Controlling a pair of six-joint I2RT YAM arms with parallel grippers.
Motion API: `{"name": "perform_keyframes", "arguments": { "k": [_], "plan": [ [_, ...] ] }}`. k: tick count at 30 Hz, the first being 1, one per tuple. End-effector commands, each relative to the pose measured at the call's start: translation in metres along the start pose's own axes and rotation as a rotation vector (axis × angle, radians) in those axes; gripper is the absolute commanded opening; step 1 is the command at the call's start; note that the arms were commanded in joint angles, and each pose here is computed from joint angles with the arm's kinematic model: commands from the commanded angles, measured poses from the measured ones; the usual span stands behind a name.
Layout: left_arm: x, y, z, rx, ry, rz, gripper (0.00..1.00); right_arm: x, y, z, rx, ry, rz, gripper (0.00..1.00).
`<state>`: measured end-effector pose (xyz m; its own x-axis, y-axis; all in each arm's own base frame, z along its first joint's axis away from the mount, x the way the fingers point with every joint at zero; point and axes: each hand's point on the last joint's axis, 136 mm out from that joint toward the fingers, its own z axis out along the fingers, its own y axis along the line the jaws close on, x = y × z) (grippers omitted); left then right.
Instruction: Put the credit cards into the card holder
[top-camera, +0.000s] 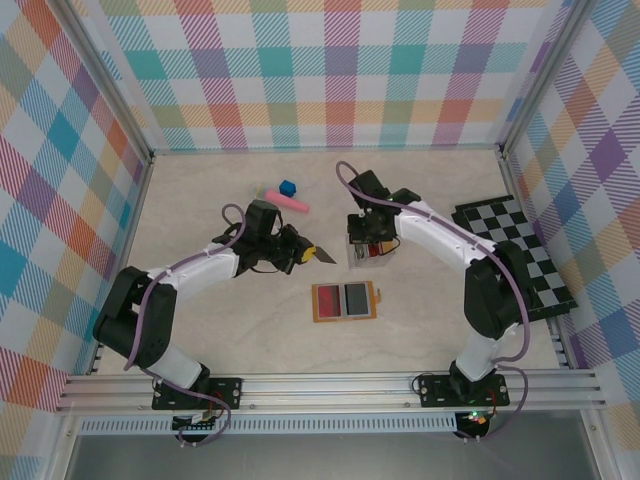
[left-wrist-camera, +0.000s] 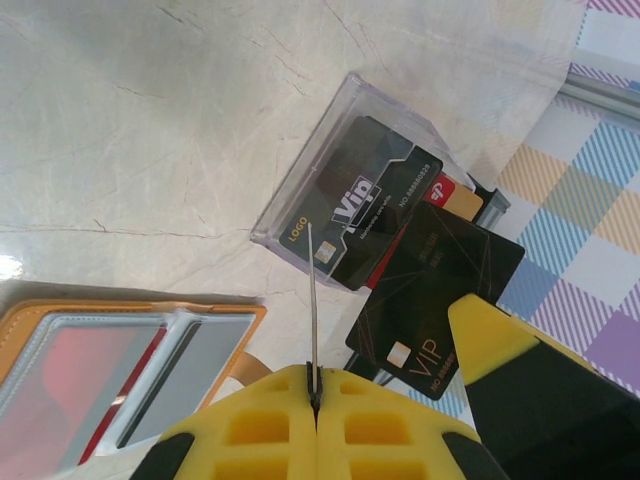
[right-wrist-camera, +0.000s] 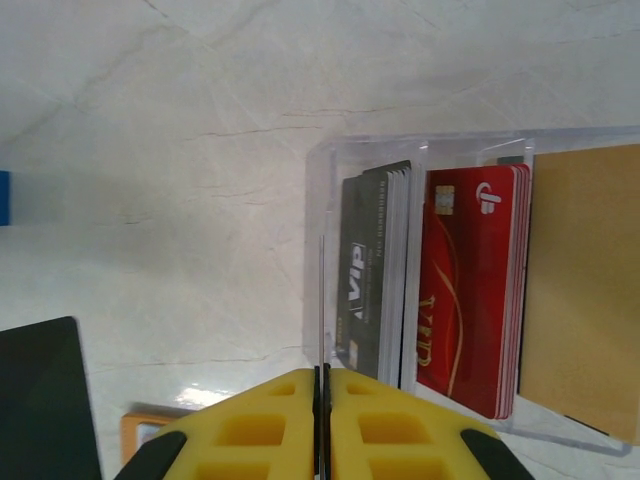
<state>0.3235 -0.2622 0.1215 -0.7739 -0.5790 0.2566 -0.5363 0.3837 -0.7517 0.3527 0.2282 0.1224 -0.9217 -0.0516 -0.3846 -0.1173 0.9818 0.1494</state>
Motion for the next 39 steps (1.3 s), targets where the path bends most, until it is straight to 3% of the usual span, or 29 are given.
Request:
{"name": "perform_keyframes", "arguments": {
  "k": [1,24,27,32,35,39],
  "plan": [
    [-0.004,-0.008,0.0,0.005,-0.002,0.034,0.0,-0.009,-0.006,0.001,0.065,-0.02,-0.01,0.1],
    [0.0,-0.015,0.004,0.025,0.039,0.109,0.0,-0.013,-0.007,0.044,0.093,-0.038,0.036,0.11],
    [0.002,-0.021,0.005,0.05,0.048,0.141,0.0,-0.012,-0.001,0.04,0.057,-0.035,0.027,0.25],
    [0.006,-0.036,-0.002,0.116,0.046,0.248,0.0,-0.014,0.001,0.011,0.023,-0.061,0.058,0.36],
    [0.009,-0.052,-0.013,0.206,0.01,0.343,0.0,-0.01,0.008,-0.017,-0.089,-0.071,0.107,0.38],
    [0.019,-0.076,-0.028,0.34,-0.007,0.509,0.0,-0.006,0.028,-0.061,-0.457,-0.057,0.204,0.4]
  ]
}}
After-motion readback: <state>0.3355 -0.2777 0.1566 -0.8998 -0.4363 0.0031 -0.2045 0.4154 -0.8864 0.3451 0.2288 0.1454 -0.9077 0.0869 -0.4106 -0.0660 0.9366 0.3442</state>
